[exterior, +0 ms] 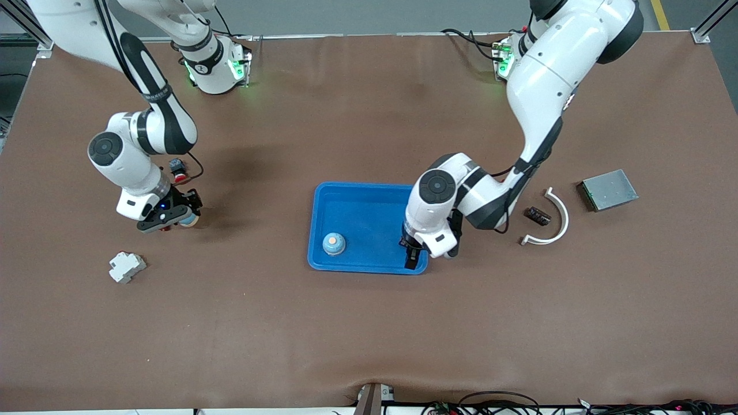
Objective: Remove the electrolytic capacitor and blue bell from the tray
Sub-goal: 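Lower the bell with the right gripper while the left gripper grasps a capacitor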
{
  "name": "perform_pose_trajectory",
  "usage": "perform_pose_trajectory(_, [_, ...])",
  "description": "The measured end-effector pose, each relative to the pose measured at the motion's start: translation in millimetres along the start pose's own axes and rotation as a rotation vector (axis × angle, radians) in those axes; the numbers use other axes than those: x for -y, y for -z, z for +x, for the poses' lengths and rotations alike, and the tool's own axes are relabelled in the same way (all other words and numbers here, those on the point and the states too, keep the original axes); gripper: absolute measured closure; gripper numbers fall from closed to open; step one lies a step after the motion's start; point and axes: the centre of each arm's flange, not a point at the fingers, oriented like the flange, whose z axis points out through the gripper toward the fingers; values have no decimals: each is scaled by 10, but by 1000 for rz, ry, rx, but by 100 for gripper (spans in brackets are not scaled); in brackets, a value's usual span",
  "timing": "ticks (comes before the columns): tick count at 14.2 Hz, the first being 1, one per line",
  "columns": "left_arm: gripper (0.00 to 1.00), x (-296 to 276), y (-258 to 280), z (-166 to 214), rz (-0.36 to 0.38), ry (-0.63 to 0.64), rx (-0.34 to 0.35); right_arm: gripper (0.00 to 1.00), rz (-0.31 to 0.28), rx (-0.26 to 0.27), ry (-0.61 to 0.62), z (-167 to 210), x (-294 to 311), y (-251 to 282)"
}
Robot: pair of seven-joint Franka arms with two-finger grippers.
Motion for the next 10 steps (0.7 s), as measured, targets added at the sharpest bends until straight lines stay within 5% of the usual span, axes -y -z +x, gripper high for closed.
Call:
perform_pose_trajectory(5, [15,119,-159,-160,18,7,-9,33,16,30,-5,-82,16,-239])
perform_pose_trajectory(8, [46,139,-213,-159,26,6,-11,33,16,30,-6,-84,16,-240])
perform_pose_trajectory(10, [67,157,-261,-163,33,6,-12,20,24,43,-5,-128,42,-278])
